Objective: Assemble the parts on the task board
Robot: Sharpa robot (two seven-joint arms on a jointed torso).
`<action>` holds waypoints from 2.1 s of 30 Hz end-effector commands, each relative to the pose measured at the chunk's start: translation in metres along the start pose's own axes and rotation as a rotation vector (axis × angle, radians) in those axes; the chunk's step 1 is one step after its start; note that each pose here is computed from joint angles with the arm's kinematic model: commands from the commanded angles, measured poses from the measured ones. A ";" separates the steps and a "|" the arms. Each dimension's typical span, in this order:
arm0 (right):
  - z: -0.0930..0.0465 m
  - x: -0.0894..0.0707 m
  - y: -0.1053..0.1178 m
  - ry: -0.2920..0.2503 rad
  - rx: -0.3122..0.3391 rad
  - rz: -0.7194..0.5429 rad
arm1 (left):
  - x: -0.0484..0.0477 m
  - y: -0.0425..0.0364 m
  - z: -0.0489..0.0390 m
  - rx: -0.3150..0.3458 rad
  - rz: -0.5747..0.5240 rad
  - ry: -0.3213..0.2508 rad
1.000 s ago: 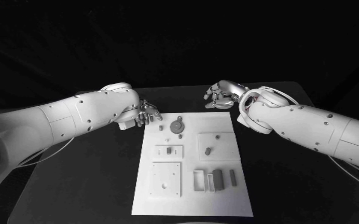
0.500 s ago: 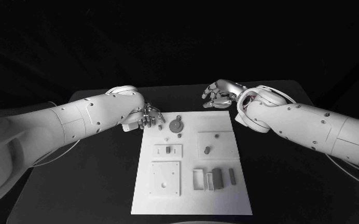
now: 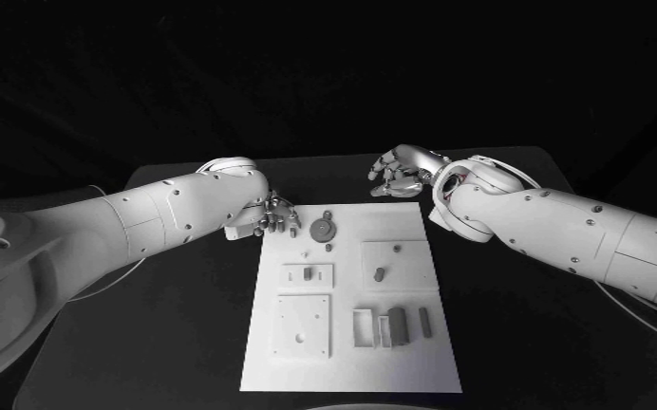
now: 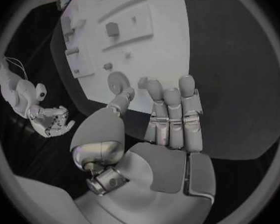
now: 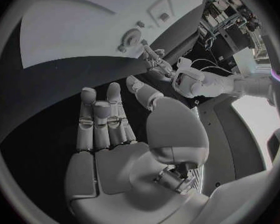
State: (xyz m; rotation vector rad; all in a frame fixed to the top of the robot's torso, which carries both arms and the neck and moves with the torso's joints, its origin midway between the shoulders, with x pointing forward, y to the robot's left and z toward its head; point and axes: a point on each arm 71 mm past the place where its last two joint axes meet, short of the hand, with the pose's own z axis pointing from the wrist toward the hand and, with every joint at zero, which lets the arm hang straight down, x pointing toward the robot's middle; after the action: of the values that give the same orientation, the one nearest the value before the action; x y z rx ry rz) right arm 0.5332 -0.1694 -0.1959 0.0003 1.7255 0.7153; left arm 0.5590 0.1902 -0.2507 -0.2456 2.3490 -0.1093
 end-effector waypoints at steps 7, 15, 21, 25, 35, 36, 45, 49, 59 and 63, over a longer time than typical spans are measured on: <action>0.000 0.001 0.000 0.011 -0.006 0.001 | 0.0035 -0.0024 0.0020 0.003 0.031 0.017; 0.000 0.001 0.001 0.013 -0.007 0.002 | 0.0067 -0.0061 0.0026 0.014 0.031 0.020; 0.000 0.001 0.001 0.014 -0.006 0.002 | 0.0069 -0.0070 0.0028 0.021 0.019 0.014; 0.000 0.002 0.001 0.015 -0.007 0.002 | 0.0070 -0.0080 0.0029 0.023 0.018 0.014; 0.001 0.002 0.002 0.019 -0.007 0.002 | 0.0080 -0.0101 0.0042 0.030 0.006 0.005; 0.001 0.002 0.002 0.019 -0.007 0.002 | 0.0081 -0.0105 0.0044 0.032 0.003 0.004; 0.001 0.003 0.002 0.024 -0.006 0.002 | 0.0084 -0.0114 0.0048 0.035 -0.006 0.007; 0.001 0.003 0.002 0.024 -0.006 0.002 | 0.0082 -0.0111 0.0051 0.034 -0.007 0.005; 0.001 0.003 0.002 0.025 -0.007 0.002 | 0.0096 -0.0136 0.0053 0.037 -0.001 0.005; 0.001 0.003 0.002 0.025 -0.007 0.002 | 0.0113 -0.0143 0.0060 0.037 0.002 0.006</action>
State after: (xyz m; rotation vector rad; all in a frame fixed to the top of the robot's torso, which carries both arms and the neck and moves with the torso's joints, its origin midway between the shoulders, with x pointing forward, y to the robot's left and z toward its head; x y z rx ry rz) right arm 0.5331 -0.1669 -0.1972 -0.0045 1.7366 0.7179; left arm 0.5576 0.1762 -0.2601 -0.2280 2.3551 -0.1375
